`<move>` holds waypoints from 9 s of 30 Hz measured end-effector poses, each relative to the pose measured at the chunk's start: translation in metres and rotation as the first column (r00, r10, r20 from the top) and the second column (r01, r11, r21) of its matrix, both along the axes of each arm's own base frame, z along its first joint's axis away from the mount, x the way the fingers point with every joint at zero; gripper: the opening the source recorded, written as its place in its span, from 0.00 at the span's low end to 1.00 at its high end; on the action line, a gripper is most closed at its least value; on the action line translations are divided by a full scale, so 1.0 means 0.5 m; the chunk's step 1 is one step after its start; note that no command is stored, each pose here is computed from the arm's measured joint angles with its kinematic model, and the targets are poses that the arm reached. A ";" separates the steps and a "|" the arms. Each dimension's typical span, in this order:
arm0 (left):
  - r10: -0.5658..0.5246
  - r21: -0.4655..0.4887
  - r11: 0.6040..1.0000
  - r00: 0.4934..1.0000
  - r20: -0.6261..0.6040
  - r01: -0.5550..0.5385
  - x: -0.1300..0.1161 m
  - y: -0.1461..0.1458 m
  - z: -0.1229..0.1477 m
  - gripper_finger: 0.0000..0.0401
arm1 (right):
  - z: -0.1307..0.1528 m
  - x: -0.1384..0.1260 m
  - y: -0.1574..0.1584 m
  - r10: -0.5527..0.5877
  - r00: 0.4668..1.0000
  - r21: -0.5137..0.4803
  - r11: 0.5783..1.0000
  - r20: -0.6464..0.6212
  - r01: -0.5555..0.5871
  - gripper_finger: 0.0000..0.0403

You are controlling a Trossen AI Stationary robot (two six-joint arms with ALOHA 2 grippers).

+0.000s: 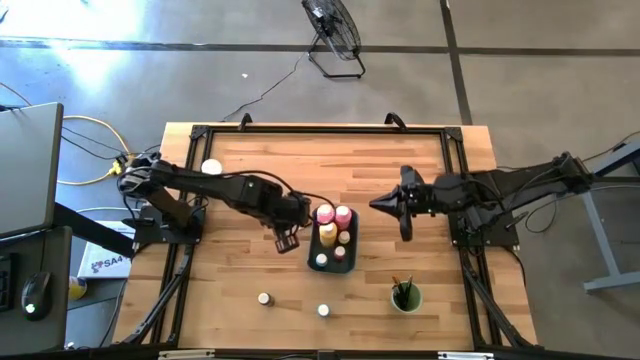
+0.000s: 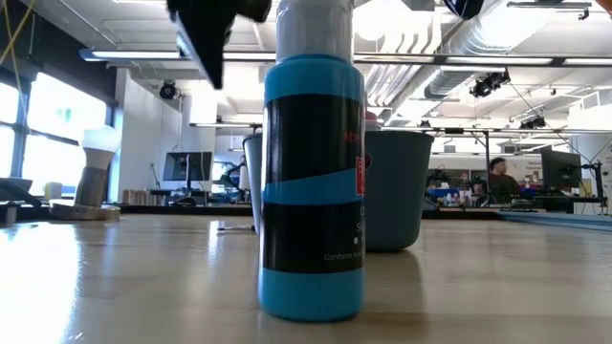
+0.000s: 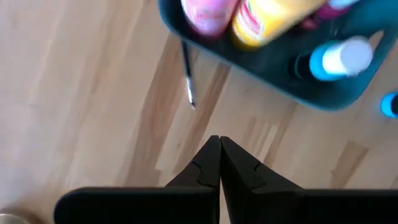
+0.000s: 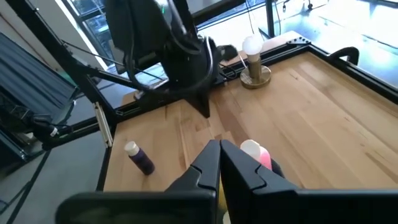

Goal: Pick & Place Paint Supplies
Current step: Put the black and silver paint brush into the green cup

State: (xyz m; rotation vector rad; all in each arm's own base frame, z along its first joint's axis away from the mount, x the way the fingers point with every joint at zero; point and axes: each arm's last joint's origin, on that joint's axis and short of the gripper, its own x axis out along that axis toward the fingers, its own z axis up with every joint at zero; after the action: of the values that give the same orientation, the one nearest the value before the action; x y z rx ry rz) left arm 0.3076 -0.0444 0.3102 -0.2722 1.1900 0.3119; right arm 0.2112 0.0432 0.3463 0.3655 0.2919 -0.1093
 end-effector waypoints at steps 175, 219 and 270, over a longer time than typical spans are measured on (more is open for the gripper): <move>0.137 -0.036 0.990 0.988 0.068 -0.134 0.018 0.040 -0.324 0.00 | 0.005 0.014 -0.120 -0.066 0.998 -0.067 0.995 0.020 0.067 0.01; 0.336 -0.003 0.937 0.897 0.288 -0.350 -0.112 0.121 -0.107 0.00 | 0.008 0.012 -0.132 -0.157 0.987 -0.486 0.865 -0.020 0.127 0.01; 0.352 -0.355 0.911 0.842 0.409 -0.209 -0.071 0.189 0.223 0.00 | -0.041 0.175 -0.100 -0.057 0.992 -0.994 -0.020 -0.110 -0.112 0.53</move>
State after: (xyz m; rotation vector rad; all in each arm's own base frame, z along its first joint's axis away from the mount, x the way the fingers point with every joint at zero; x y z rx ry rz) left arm 0.2719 0.0500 0.4216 -0.7538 0.7078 0.3025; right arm 0.2986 -0.0066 0.3260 -1.2302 0.2640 -0.2847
